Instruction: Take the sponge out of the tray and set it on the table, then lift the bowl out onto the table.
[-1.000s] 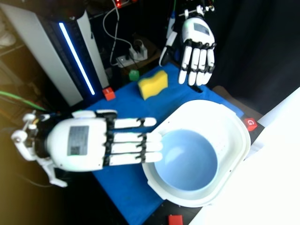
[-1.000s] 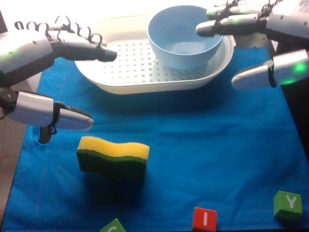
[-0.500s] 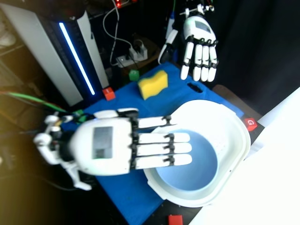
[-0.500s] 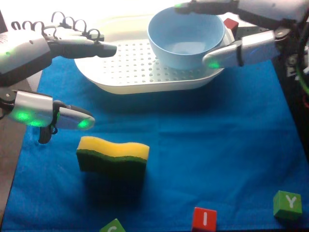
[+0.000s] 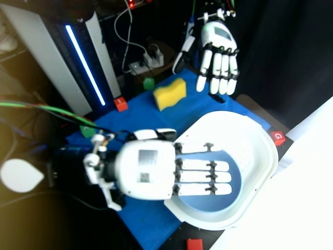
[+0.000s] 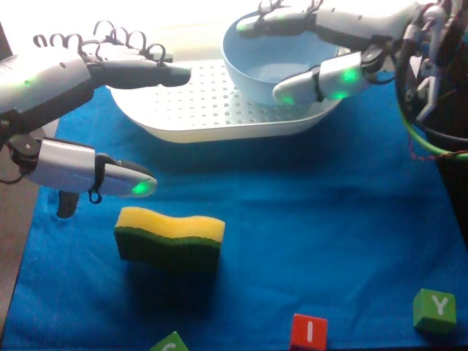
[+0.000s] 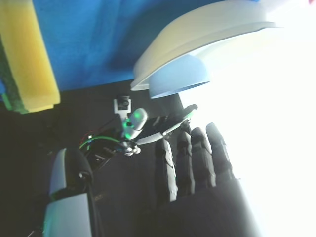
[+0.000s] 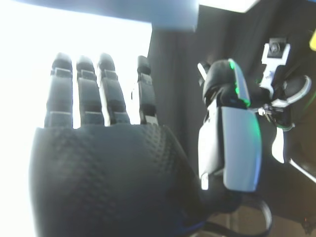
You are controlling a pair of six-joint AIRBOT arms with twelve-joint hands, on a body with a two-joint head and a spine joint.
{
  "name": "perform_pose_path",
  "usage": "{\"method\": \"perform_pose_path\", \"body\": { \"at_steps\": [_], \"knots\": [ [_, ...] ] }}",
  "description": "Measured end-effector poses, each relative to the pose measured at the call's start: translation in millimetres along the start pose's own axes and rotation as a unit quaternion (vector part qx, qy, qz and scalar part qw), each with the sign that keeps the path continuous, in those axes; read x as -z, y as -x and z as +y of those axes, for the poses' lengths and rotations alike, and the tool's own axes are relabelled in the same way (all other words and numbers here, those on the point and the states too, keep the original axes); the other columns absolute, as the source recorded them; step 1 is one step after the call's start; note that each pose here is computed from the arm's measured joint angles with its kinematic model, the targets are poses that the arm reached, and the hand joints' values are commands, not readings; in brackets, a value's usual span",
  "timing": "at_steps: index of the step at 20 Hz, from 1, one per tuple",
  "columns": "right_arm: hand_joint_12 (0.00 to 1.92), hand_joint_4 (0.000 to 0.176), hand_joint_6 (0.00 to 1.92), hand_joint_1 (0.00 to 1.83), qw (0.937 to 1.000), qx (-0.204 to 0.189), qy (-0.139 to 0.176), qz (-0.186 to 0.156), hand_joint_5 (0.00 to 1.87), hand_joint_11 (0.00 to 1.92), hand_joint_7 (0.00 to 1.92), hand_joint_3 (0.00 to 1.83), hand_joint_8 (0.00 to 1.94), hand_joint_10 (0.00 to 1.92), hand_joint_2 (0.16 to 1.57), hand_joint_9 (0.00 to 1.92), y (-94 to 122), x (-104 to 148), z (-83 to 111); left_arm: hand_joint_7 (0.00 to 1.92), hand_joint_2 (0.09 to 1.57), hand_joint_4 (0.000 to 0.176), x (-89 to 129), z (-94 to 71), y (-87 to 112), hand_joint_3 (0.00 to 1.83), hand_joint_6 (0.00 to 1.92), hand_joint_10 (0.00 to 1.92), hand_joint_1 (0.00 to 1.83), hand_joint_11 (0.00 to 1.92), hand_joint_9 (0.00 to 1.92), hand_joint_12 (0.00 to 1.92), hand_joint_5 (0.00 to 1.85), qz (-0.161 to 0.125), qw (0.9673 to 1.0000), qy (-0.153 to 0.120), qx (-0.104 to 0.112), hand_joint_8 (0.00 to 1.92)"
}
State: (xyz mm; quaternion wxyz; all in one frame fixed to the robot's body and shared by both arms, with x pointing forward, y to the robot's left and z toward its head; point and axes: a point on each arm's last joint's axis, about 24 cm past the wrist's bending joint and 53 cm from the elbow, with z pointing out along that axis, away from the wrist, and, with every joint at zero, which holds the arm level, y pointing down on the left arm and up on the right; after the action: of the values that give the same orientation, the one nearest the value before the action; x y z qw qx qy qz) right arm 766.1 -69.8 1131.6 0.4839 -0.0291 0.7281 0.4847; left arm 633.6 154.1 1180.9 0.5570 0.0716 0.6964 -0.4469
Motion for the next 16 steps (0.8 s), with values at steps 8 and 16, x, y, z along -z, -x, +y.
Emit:
{"method": "perform_pose_path", "body": {
  "at_steps": [8, 16],
  "knots": [
    [0.03, 0.176, 0.01, 0.54, 0.9985, 0.018, -0.051, 0.011, 0.31, 0.05, 0.20, 0.00, 0.00, 0.02, 1.11, 0.16, -8, -8, -25.6, 0.30, 0.92, 0.066, -1, 0.7, 0.4, 0.00, 0.00, 0.00, 0.70, 0.00, 0.23, 0.42, 0.43, -0.002, 1.0000, 0.000, 0.001, 0.01],
    [0.05, 0.165, 0.00, 0.59, 0.9956, 0.033, -0.081, 0.034, 0.32, 0.08, 0.23, 0.01, 0.00, 0.01, 1.15, 0.20, -19, -12, -42.4, 0.32, 0.91, 0.054, -2, -0.4, -0.5, 0.00, 0.00, 0.00, 0.73, 0.00, 0.25, 0.49, 0.45, -0.003, 1.0000, -0.002, 0.004, 0.00]
  ]
}}
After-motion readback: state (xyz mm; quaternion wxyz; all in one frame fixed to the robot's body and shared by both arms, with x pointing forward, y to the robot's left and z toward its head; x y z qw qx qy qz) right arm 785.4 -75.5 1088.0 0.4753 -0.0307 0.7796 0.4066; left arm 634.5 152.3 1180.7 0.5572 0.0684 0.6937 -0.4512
